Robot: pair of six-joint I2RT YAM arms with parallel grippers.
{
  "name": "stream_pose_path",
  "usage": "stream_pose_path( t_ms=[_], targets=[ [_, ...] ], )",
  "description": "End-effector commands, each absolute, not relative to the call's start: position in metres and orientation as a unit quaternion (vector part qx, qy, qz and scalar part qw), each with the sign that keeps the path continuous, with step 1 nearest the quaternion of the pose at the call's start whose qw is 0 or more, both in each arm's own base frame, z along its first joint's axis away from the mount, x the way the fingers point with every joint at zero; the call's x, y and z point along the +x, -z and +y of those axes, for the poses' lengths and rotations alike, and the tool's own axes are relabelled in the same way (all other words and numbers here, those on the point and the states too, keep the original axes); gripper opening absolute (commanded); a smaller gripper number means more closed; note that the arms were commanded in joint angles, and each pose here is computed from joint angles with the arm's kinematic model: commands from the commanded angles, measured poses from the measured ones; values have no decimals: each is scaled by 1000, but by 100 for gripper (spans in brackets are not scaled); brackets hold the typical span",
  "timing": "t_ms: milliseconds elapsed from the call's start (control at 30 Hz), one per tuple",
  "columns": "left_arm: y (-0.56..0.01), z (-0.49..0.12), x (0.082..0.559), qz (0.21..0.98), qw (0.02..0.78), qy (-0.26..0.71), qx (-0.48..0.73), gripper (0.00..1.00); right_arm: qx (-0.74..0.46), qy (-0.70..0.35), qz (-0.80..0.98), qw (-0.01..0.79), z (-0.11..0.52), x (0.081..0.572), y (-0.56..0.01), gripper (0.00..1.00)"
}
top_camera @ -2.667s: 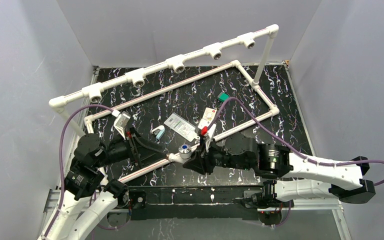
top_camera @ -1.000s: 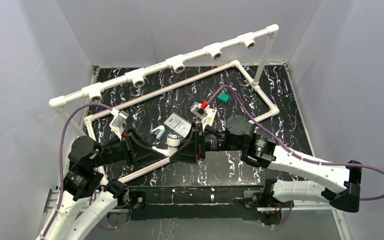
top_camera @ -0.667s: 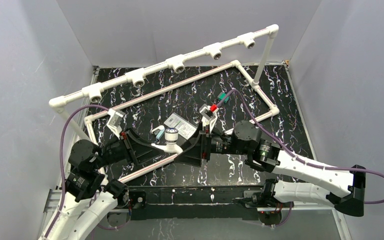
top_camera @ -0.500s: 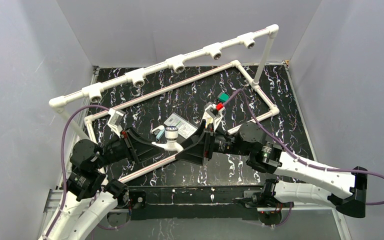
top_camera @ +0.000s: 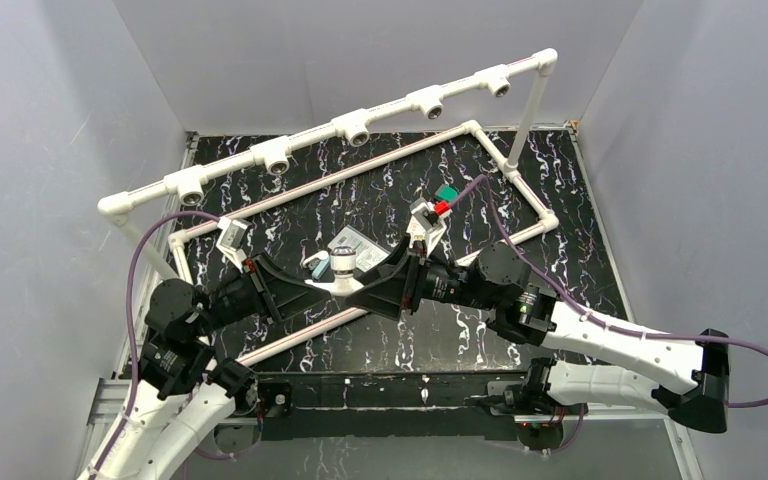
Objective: Install the water faucets
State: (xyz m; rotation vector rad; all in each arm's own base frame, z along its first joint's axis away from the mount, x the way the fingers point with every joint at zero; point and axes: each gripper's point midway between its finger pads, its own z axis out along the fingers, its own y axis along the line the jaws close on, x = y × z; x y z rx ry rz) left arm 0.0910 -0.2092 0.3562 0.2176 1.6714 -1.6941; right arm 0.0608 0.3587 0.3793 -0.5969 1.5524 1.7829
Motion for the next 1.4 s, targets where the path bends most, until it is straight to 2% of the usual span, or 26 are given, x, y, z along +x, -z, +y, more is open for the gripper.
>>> stream_pose_path(
  t_ms=[0,267,333,433,467,633,733,767,900,933,1000,1133,1267,1367],
  targets=[
    [-366,-208,89,633,383,667,89,0,-226,-702,572,359,359,62,-396,56],
    [-365,-207,90,634,385,665,85,0,-226,-701,576,354,359,61,-390,46],
    [-365,-206,90,635,385,664,84,0,-225,-701,576,355,358,61,-390,36],
    [-364,-207,91,636,384,664,84,0,-228,-698,578,356,359,62,-389,12],
    [-364,-207,91,636,384,664,85,0,-229,-696,579,358,360,63,-389,1],
    [-355,-209,90,647,378,655,96,0,-238,-681,581,377,359,67,-387,1],
    [-347,-208,93,666,376,637,96,11,-243,-675,581,386,358,68,-387,1],
    [-347,-208,94,669,377,633,99,16,-244,-670,583,389,358,69,-386,1],
    [-345,-202,100,698,393,589,104,50,-245,-651,589,411,350,75,-391,1],
    [-346,-200,102,705,399,577,105,65,-244,-646,590,418,347,77,-394,1],
    [-348,-196,106,717,410,554,106,72,-244,-632,593,435,340,80,-400,1],
    [-361,-187,114,730,437,514,105,79,-241,-598,602,470,322,88,-414,1],
    [-366,-169,141,775,464,418,94,79,-225,-554,621,507,299,102,-418,1],
    [-393,-149,165,787,506,343,80,78,-216,-523,629,533,283,110,-422,1]
  ],
)
